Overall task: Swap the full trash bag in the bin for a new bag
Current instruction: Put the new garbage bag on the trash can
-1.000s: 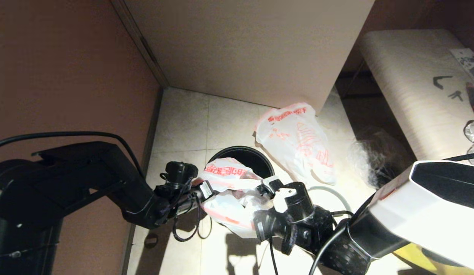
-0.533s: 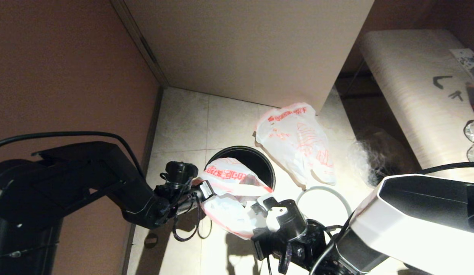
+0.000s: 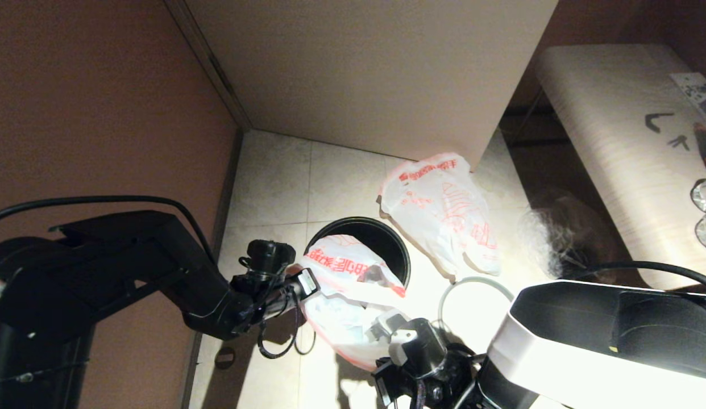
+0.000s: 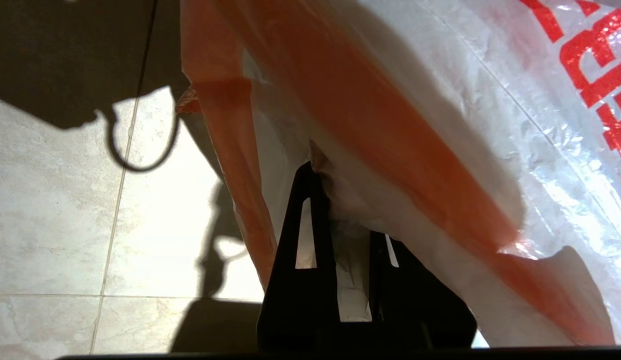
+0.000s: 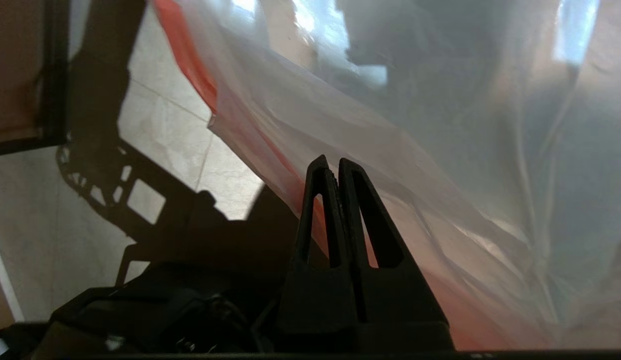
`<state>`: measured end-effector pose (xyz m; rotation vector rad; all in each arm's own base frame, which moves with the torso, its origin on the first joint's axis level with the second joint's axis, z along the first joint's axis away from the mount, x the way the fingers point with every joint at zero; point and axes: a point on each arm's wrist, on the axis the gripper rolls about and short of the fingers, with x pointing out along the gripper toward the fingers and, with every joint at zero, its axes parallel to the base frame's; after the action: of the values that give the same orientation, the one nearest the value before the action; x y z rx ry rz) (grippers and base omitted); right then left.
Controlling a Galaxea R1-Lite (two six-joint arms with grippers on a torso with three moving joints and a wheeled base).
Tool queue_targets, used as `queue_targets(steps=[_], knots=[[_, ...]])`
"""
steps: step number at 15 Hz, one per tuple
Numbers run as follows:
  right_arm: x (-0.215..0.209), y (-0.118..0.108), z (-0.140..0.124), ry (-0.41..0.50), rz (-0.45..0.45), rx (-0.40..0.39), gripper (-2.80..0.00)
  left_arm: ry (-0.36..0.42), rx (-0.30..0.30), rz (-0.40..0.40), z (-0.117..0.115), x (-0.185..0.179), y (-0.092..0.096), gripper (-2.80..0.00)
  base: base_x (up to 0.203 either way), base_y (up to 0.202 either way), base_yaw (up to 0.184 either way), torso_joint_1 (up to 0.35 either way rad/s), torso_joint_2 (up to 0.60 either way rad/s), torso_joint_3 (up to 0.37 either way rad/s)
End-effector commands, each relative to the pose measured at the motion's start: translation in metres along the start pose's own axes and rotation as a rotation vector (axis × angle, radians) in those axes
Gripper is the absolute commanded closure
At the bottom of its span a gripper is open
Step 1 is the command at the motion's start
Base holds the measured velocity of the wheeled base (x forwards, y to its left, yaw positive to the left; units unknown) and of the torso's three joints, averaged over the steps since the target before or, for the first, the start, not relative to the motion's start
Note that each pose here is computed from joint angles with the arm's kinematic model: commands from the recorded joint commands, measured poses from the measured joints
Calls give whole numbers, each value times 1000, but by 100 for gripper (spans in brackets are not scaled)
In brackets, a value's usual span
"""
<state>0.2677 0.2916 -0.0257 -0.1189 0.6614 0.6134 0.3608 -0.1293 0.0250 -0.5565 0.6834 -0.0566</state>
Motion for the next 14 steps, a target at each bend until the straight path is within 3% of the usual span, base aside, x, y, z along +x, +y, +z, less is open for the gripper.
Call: queue_targets(steps=[1,4,10,14], knots=[[13,-8,-10,25,-21,8,0,-3,-5,0,0,1,0,0,0,0,0,0,0,0],[33,-27,-10,13,-62,39,0,-3,-4,-1,0,0,0,0,0,0,0,0,0,0],[46,-65,17,-186,-113,75,0,44,-8,-47,0,-4,2,0,0,0,0,0,0,0],[56,-91,12,-192,-206,65,0,62,-8,-68,0,-6,1,0,0,0,0,0,0,0]])
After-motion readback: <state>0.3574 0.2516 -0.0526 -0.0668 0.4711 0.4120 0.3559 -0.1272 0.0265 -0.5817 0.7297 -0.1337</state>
